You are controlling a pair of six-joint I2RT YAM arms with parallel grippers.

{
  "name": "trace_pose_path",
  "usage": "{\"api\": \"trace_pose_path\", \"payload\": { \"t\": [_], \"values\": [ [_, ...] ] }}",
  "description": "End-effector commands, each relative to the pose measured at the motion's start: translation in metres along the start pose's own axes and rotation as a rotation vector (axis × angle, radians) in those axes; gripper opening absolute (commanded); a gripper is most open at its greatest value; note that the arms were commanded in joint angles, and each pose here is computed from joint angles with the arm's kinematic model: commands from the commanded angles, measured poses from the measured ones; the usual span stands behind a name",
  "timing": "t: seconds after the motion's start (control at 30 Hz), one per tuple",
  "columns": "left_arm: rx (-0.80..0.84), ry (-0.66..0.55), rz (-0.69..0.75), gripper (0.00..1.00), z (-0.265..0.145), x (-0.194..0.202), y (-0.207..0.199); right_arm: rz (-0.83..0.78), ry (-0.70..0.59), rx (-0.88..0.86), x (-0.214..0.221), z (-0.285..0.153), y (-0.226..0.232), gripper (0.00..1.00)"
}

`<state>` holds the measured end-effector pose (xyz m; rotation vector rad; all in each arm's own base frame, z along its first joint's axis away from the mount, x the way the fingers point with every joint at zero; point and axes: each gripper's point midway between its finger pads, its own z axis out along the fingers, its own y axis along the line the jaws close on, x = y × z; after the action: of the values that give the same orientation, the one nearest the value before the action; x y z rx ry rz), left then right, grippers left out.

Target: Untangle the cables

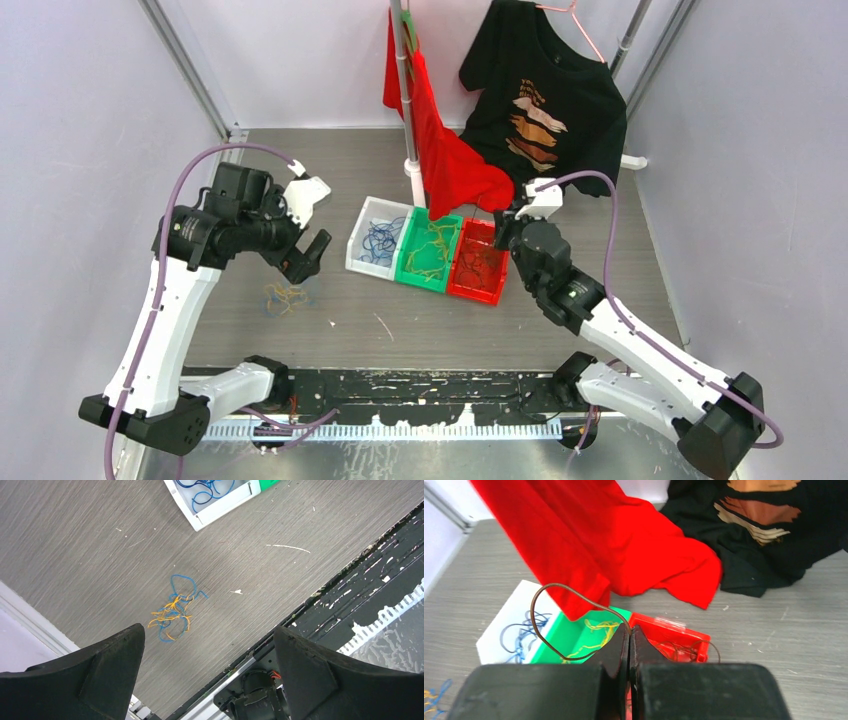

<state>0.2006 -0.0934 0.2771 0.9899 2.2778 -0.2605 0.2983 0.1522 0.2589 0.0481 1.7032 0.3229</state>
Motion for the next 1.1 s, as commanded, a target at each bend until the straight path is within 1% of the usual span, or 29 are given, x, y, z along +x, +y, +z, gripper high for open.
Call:
{"api": "trace_pose_path", "payload": {
  "t": [0.0, 0.1, 0.23, 0.33, 0.37, 0.4, 0.5, 0.57, 0.63, 0.77, 0.8, 0.93, 1.07],
  "values": [
    [-0.034, -0.064, 0.037, 0.99, -0.005, -0.012, 0.005, -0.003, -0.004, 0.113, 0.005, 0.009, -0.019, 0.01],
    [-0.032, -0.062, 0.042, 0.99, -0.004, -0.012, 0.005, -0.033, 0.045, 0.143, 0.020, 0.015, -0.025, 0.01],
    [-0.034, -0.047, 0.047, 1.00, -0.001, -0.007, 0.006, -0.083, 0.160, 0.211, 0.046, 0.021, -0.036, 0.01],
    [-0.048, -0.034, 0.049, 0.99, 0.000, -0.006, 0.010, -0.092, 0.217, 0.266, 0.057, 0.023, -0.043, 0.02],
    [-0.047, -0.029, 0.051, 1.00, 0.000, -0.006, 0.010, -0.090, 0.229, 0.284, 0.060, 0.023, -0.045, 0.05],
    [-0.047, -0.025, 0.052, 0.99, 0.000, -0.006, 0.011, -0.087, 0.239, 0.300, 0.062, 0.023, -0.047, 0.10],
    [-0.049, -0.006, 0.059, 1.00, 0.004, -0.006, 0.015, -0.074, 0.278, 0.323, 0.070, 0.024, -0.049, 0.27],
    [-0.058, 0.009, 0.063, 1.00, 0.010, -0.004, 0.022, -0.059, 0.290, 0.333, 0.070, 0.025, -0.049, 0.37],
    [-0.068, 0.029, 0.048, 0.99, 0.019, 0.002, 0.033, -0.043, 0.287, 0.323, 0.064, 0.026, -0.045, 0.45],
    [-0.044, 0.077, -0.041, 1.00, 0.039, 0.023, 0.062, -0.035, 0.266, 0.305, 0.044, 0.027, -0.040, 0.51],
    [-0.029, 0.094, -0.067, 0.99, 0.043, 0.030, 0.069, -0.027, 0.259, 0.288, 0.039, 0.027, -0.036, 0.52],
    [0.045, 0.203, -0.086, 0.97, 0.062, 0.070, 0.094, 0.012, 0.251, 0.193, 0.025, 0.031, -0.015, 0.52],
    [0.116, 0.338, -0.090, 0.89, 0.073, 0.115, 0.102, 0.061, 0.292, 0.084, 0.029, 0.036, 0.012, 0.52]
  ]
}}
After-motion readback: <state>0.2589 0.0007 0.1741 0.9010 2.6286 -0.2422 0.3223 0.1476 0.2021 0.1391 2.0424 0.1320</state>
